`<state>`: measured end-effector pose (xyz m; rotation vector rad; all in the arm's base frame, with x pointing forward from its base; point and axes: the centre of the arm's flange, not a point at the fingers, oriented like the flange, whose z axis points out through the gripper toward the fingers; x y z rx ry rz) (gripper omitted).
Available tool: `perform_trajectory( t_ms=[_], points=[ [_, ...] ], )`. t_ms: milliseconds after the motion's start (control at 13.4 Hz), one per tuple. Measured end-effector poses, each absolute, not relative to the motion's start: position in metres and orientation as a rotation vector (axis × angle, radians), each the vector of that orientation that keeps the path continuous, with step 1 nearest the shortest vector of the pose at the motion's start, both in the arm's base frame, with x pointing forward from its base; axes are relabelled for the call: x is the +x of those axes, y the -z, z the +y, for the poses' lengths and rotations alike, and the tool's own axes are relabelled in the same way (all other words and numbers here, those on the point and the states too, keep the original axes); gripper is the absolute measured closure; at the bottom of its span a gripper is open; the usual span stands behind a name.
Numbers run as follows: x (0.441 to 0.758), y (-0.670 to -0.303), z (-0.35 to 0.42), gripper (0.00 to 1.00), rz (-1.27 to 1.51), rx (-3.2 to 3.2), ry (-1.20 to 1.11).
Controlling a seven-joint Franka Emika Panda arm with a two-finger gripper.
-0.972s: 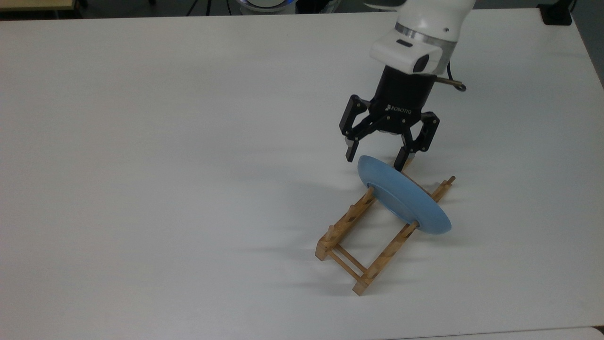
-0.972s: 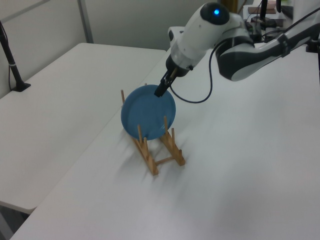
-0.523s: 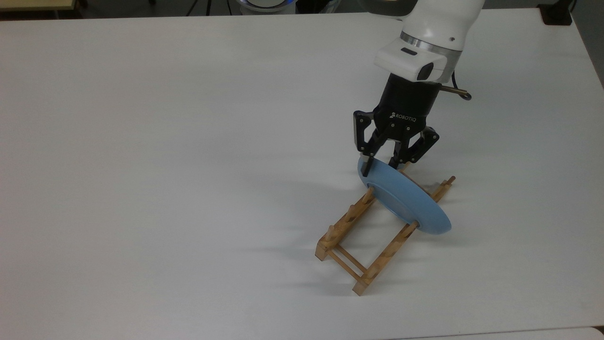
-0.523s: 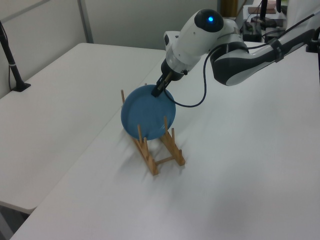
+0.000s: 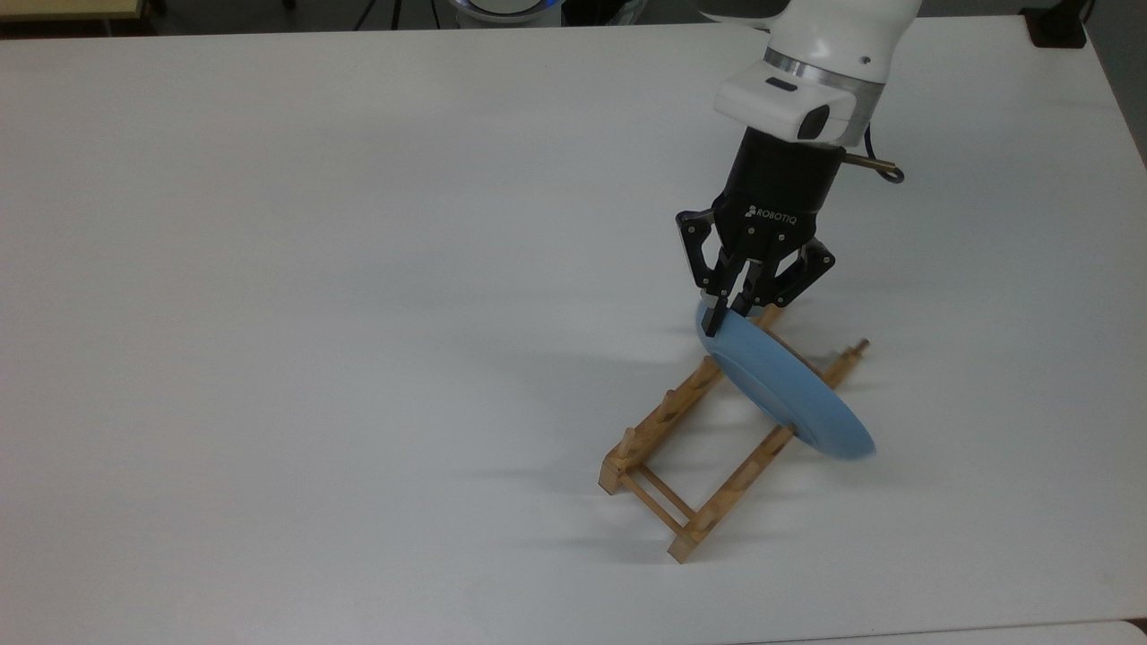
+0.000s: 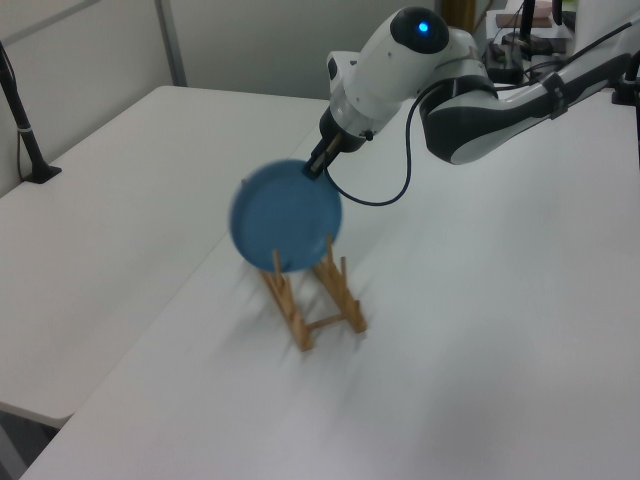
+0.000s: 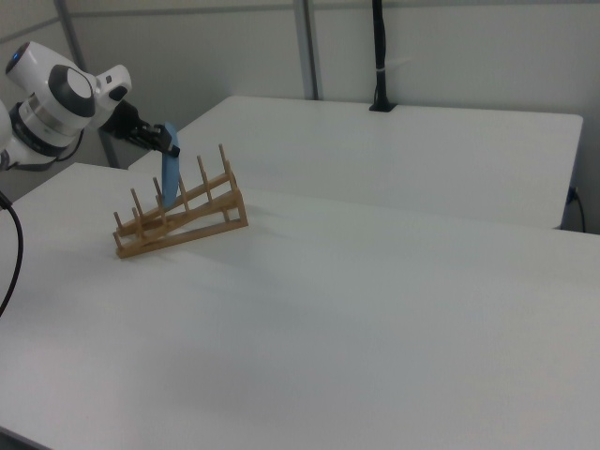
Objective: Pick plate from plate rack
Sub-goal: 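Lift the blue plate up out of the wooden rack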
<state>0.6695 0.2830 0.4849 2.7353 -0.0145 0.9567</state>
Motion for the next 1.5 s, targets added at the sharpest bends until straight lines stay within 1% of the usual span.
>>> perform_trajectory(
  t_ms=[75,150,374,673,823,972,1122,1346,1496],
  points=[
    [0.669,-0.490,0.283,0.85,-0.017,2.735,-0.966],
    [0.668,-0.495,0.282,0.93,-0.021,2.733,-0.976],
    [0.666,-0.509,0.279,0.93,-0.031,2.730,-1.003],
    [0.660,-0.540,0.272,0.93,-0.056,2.721,-1.058],
    [0.657,-0.553,0.260,0.93,-0.094,2.713,-1.041],
    [0.654,-0.563,0.238,0.93,-0.129,2.742,-0.951],
    [0.651,-0.573,0.206,0.93,-0.090,2.807,-0.790],
    [0.641,-0.588,0.145,0.93,0.059,2.904,-0.520],
    [0.633,-0.592,0.103,0.93,0.178,2.938,-0.348]
  ],
)
